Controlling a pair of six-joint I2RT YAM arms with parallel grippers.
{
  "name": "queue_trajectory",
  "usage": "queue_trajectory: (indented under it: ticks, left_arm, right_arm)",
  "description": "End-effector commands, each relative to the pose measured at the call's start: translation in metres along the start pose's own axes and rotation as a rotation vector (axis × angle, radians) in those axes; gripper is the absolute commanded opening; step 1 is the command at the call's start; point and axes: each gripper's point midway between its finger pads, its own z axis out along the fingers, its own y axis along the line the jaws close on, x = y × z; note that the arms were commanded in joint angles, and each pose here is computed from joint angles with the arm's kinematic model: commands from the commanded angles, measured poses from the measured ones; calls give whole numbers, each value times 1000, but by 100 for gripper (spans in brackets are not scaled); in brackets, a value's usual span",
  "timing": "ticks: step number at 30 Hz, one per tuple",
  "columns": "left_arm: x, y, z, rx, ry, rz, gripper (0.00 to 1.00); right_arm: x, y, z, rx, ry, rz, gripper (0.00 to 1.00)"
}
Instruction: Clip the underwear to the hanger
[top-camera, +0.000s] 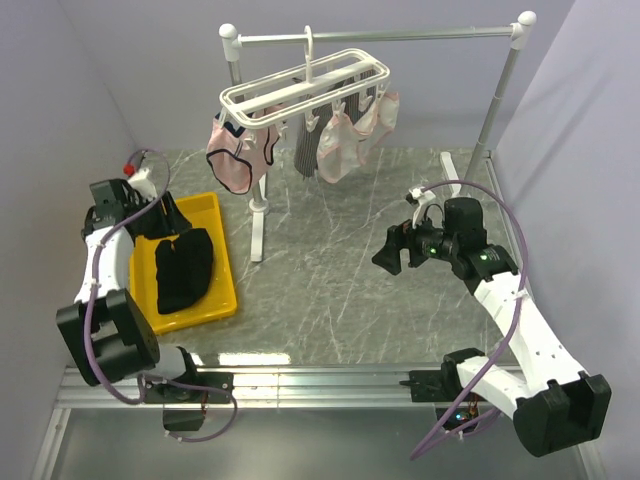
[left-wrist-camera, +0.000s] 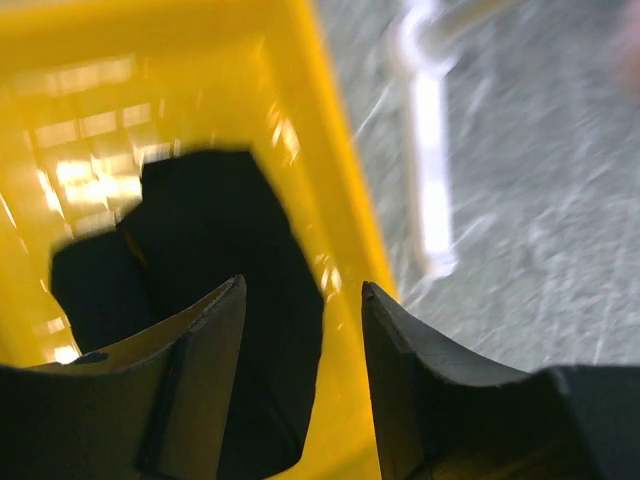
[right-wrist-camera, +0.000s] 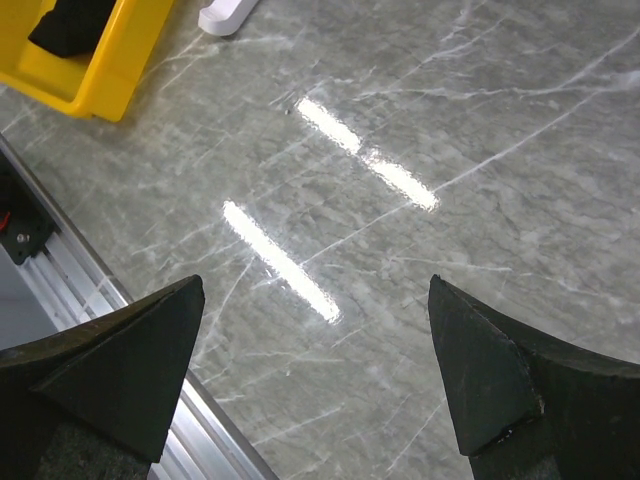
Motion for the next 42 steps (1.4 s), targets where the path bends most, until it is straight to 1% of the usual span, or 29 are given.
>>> queue_trajectory:
  ticks: [1,2,6,7,10,13,17,22,24,29,34,37,38,41,42]
  left_arm:
    - [4,16,5,-83,2,-14,56]
    - [14,21,13,-97,31,-72,57]
    - [35,47,30,-189,90,-131,60]
    - [33,56,31,-227,76,-133,61]
    - [38,71,36,-285,83,-156,63]
    - [42,76,45,-276,93,-177,64]
    - [45,73,63,-214,107,-211,62]
    - [37,68,70,-153,75,-201,61]
    - [39,70,73,-166,80,-210,62]
    - [56,101,75,-314,136,-239,67]
    - [64,109,80,-325,153,-268,68]
    - [66,110,86,-312,159,-277,66]
    - [67,109,90,-297,162,-285,64]
    - [62,106,90,-248,132,-301,61]
    - [58,99,91,-205,118,-302,60]
  right_arm:
    - [-22,7,-2,-9,-47,-51,100]
    - [-22,8,0,-15,-43,-51,100]
    - [-19,12,3,-25,-34,-56,100]
    - [-19,12,4,-23,-32,-56,100]
    - [-17,11,4,-20,-27,-56,100]
    - [-16,11,4,-20,-24,-57,100]
    - [-15,10,5,-17,-22,-51,100]
    - [-9,8,6,-7,-13,-52,100]
    - [-7,8,6,-9,-11,-51,100]
    - [-9,7,6,-3,-11,-51,100]
    - [-9,5,6,2,-6,-57,100]
    - [-9,5,6,3,-5,-61,100]
    - [-8,5,7,3,1,-59,100]
    - [-8,5,6,2,5,-64,100]
    - [-8,5,5,3,7,-65,100]
